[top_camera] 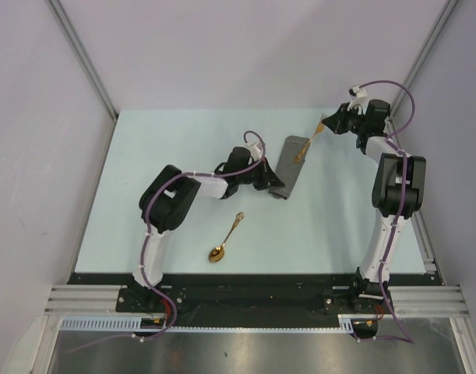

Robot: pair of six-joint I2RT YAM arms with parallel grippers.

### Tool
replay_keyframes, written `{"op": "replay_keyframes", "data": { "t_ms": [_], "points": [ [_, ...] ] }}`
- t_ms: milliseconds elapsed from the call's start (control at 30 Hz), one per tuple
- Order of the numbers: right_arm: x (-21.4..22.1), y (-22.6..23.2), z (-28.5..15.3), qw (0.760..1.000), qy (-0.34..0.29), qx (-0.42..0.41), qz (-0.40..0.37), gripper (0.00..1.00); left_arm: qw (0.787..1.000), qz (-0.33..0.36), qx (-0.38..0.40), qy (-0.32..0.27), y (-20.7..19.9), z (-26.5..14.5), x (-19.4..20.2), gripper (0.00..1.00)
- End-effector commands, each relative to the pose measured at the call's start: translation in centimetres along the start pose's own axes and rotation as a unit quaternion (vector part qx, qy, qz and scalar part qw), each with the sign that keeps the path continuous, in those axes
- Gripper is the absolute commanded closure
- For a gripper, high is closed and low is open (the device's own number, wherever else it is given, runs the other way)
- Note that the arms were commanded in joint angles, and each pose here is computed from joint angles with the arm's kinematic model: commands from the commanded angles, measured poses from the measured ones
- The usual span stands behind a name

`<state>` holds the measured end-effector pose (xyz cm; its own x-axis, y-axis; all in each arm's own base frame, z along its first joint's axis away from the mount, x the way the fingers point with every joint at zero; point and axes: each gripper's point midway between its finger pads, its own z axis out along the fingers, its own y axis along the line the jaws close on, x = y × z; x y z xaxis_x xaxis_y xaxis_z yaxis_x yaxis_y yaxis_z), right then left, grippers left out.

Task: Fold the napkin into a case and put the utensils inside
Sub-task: Insert the fork into the folded napkin.

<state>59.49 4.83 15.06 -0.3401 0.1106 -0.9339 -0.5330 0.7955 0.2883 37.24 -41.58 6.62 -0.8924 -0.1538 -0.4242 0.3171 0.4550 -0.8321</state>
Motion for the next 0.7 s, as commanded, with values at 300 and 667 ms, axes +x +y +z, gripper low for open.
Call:
{"op": "replay_keyframes", "data": {
  "t_ms": [300, 667],
  "points": [
    [-0.9, 3.3, 1.1, 0.99, -0.026, -0.138, 0.0, 1.0, 1.0, -0.026, 0.004, -0.013, 0.9, -0.3, -1.0, 1.0],
    [2.2, 4.4, 1.1, 0.983, 0.017, -0.174, 0.051, 1.0, 0.999, -0.037, -0.009, -0.008, 2.0, -0.4, -0.4, 1.0]
  ]
}}
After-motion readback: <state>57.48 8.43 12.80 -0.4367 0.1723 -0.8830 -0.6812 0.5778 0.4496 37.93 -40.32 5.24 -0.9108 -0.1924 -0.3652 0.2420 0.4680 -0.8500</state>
